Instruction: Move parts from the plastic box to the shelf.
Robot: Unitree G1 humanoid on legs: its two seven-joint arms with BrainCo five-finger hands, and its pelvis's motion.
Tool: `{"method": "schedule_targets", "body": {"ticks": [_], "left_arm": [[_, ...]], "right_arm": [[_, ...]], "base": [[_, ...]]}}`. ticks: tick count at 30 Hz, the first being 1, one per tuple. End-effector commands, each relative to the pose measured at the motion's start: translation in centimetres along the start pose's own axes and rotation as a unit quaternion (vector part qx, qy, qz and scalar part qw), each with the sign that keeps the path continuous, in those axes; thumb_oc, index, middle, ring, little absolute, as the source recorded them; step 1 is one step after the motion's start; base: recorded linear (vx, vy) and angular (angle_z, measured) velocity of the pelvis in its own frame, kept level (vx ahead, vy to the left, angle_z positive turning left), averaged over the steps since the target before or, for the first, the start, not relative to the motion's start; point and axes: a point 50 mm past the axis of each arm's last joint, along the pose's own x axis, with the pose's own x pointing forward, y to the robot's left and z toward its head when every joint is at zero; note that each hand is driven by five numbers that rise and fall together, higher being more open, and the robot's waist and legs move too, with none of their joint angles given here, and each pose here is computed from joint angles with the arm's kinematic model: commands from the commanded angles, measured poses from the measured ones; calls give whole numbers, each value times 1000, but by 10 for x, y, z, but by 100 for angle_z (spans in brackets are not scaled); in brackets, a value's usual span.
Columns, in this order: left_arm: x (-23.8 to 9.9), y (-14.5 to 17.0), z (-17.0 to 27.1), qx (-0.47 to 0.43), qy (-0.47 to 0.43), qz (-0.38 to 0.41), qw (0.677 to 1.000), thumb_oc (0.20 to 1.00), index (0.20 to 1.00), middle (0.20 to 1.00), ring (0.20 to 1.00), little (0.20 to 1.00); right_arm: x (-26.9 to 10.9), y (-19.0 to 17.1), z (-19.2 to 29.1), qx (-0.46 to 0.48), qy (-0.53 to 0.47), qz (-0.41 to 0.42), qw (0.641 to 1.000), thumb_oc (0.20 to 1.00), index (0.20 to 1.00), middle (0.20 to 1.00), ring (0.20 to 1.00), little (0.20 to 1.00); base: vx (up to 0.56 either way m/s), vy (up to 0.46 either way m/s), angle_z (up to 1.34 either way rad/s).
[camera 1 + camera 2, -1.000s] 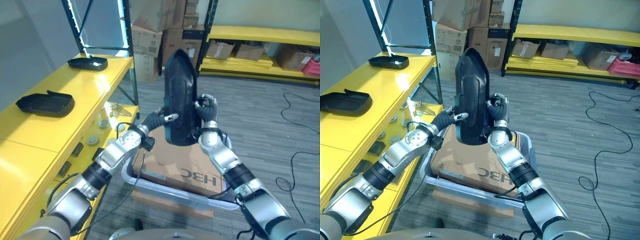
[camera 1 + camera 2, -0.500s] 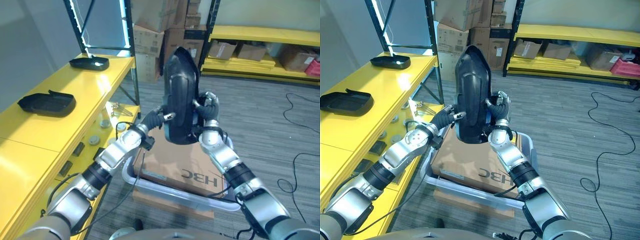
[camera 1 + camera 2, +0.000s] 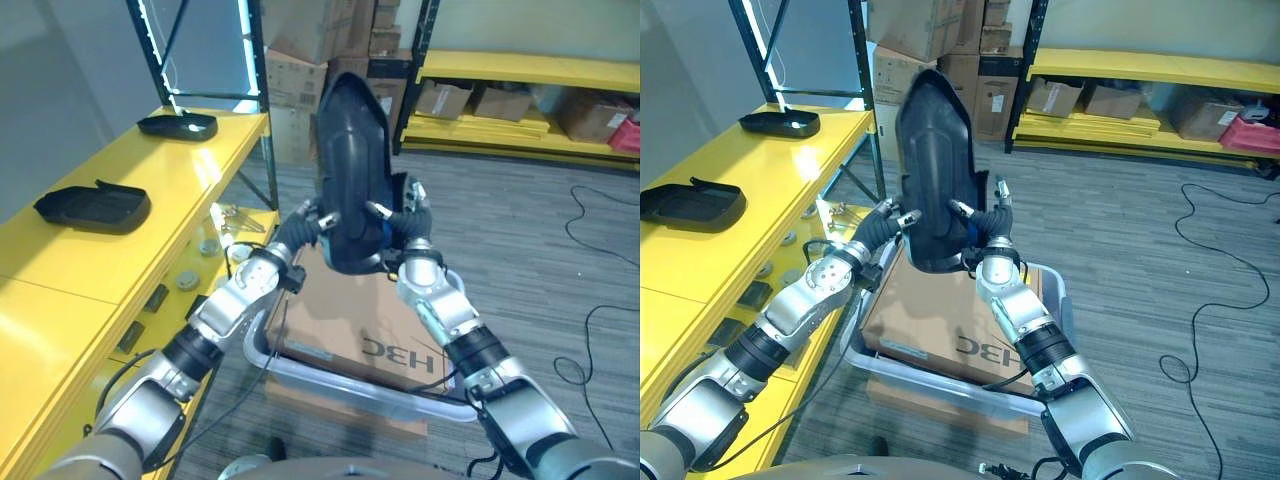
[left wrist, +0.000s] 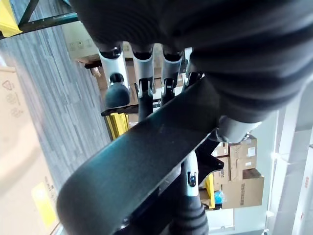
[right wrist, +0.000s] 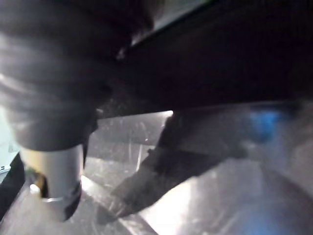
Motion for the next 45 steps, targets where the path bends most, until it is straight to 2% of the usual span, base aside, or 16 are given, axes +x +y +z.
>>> {"method": "schedule_targets", "body": {"ticks": [1, 11, 15, 20, 24, 27, 31, 33, 36, 40, 45], "left_arm": [[2, 16, 47, -29, -128, 47, 990, 200, 200, 200, 200, 200], [-14, 55, 47, -3, -148, 147, 978, 200, 200, 200, 200, 200], [-27, 81, 50, 21, -166, 214, 962, 200, 200, 200, 200, 200], [-76, 139, 44, 53, -171, 344, 922, 200, 200, 200, 200, 200], [-115, 163, 39, 80, -172, 396, 899, 200, 200, 200, 200, 200], [-141, 173, 44, 106, -189, 420, 881, 200, 200, 200, 200, 200], [-171, 177, 69, 145, -238, 420, 864, 200, 200, 200, 200, 200], [-164, 174, 76, 146, -256, 382, 876, 200, 200, 200, 200, 200], [-148, 167, 72, 123, -265, 351, 889, 200, 200, 200, 200, 200], [-153, 163, 56, 104, -248, 356, 895, 200, 200, 200, 200, 200], [-166, 162, 39, 80, -214, 361, 904, 200, 200, 200, 200, 200]], "right_arm": [[6, -19, 24, 26, -60, -33, 997, 1000, 1000, 1000, 1000, 1000], [1, -58, 25, 40, -77, -77, 993, 1000, 1000, 1000, 1000, 1000], [-4, -75, 24, 33, -89, -89, 992, 1000, 1000, 1000, 1000, 1000], [-20, -118, 18, 11, -95, -125, 988, 1000, 1000, 1000, 1000, 1000], [-31, -137, 14, 17, -88, -138, 986, 1000, 1000, 1000, 1000, 1000], [-34, -137, 16, 29, -90, -135, 986, 1000, 1000, 1000, 1000, 1000], [-36, -125, 21, 60, -94, -134, 985, 1000, 1000, 1000, 1000, 1000], [-41, -132, 19, 61, -91, -172, 979, 1000, 1000, 1000, 1000, 1000], [-51, -152, 16, 54, -94, -207, 972, 1000, 1000, 1000, 1000, 1000], [-43, -144, 21, 49, -113, -173, 977, 1000, 1000, 1000, 1000, 1000], [-48, -138, 15, 57, -96, -147, 983, 1000, 1000, 1000, 1000, 1000]], "base": [[0, 0, 0], [0, 0, 0], [0, 0, 0], [0, 0, 0], [-28, 20, 3], [-35, 58, 18], [-36, 62, 26], [-68, -30, 116], [-124, -91, 433], [-299, -132, 224], [-143, -55, 27]]}}
